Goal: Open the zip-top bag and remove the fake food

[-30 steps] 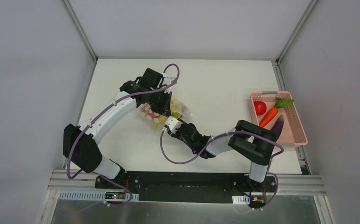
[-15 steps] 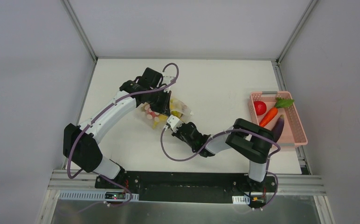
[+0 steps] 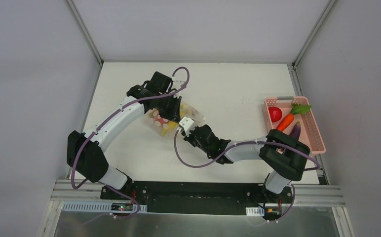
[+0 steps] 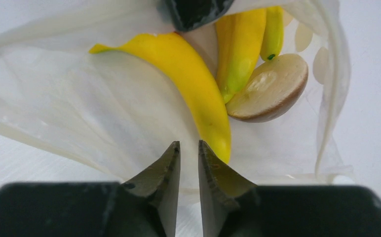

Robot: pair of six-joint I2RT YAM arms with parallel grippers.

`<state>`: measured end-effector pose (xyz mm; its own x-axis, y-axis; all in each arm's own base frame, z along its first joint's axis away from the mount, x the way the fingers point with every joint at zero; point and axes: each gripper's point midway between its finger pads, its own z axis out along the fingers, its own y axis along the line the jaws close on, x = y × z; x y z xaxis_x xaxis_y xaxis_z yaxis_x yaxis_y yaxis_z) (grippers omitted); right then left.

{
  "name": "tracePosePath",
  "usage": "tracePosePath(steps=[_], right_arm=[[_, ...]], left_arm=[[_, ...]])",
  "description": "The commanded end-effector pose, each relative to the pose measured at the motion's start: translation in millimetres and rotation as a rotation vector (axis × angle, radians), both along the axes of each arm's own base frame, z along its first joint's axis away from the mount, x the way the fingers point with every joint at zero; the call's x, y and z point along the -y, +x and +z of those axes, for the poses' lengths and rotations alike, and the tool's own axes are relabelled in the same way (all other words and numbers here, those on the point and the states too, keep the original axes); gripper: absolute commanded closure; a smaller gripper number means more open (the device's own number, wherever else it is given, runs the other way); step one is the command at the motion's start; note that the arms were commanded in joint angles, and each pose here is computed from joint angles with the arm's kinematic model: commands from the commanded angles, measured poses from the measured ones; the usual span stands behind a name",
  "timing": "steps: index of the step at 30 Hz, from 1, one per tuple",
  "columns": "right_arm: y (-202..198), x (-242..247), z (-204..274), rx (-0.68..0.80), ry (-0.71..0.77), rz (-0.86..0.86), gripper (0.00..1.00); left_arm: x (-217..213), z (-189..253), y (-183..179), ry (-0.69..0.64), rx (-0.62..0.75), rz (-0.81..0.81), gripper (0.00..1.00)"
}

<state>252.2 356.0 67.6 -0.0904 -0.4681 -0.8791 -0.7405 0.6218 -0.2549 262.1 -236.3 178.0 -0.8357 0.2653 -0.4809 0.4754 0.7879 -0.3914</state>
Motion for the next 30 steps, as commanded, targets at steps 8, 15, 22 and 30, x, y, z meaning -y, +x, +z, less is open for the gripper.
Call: tracePosePath(steps=[8,15,22,30], right_arm=[[34,3,18,0.104,-0.031,-0.030,0.54],[37,-2,-4,0.074,-0.064,0.014,0.49],[30,-6,-34,-0.035,-0.088,0.064,0.52],[10,-11,-49,-0.166,-0.128,0.134,0.77]], left_arm=[[6,10,0,-0.025,-0.001,-0.013,1.00],[8,10,-1,-0.033,-0.008,-0.018,1.00],[9,11,-1,-0.038,-0.011,-0.022,1.00],[9,10,-1,-0.037,-0.015,-0.020,1.00]])
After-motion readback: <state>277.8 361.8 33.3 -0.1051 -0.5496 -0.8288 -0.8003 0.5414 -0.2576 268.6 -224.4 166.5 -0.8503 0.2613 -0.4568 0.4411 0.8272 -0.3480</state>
